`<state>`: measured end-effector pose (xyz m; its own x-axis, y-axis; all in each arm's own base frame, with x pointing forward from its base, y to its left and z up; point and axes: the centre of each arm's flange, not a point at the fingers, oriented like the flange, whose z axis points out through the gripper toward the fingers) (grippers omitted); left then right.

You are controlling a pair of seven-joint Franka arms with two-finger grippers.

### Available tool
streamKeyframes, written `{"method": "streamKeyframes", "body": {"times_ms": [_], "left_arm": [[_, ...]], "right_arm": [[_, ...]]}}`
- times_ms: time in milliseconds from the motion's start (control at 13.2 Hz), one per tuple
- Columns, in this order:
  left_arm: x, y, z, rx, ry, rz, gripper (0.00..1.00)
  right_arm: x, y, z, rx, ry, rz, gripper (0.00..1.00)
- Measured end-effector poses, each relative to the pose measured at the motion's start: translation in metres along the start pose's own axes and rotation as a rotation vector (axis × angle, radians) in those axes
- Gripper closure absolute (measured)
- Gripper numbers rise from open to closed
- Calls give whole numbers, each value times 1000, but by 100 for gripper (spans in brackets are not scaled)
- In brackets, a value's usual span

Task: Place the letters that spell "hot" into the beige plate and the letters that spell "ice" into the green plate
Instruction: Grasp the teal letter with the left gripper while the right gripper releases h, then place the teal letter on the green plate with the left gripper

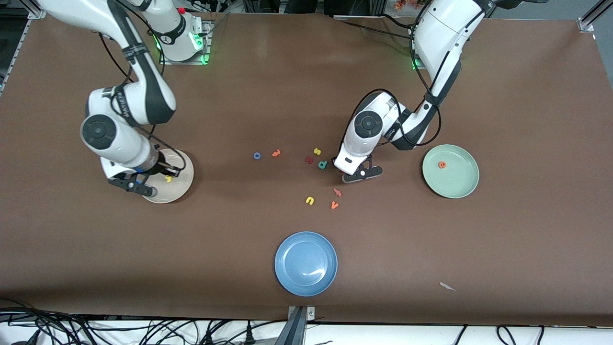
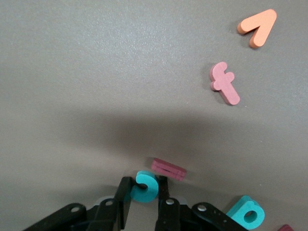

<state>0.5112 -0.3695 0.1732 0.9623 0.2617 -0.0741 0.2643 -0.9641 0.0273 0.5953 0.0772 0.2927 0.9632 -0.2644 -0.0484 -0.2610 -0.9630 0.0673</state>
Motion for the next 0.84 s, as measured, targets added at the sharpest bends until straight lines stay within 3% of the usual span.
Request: {"method": "streamKeyframes", "body": {"times_ms": [304,531,683,835], "left_arm": [[2,-1,-1,1,1,-5,76],[19,-18,-23,65,-27,-13,76],[37,-40,-60,114,-52,16,76],[49,-67,-92,157,-91,70,76]], "right_arm": [[7,32,12,-7,-23,-48,74],[12,51,17,-12,-33,-67,74],[13,56,22,-1,-40,-57,70],[14,56,26,9,-41,-52,52]]}}
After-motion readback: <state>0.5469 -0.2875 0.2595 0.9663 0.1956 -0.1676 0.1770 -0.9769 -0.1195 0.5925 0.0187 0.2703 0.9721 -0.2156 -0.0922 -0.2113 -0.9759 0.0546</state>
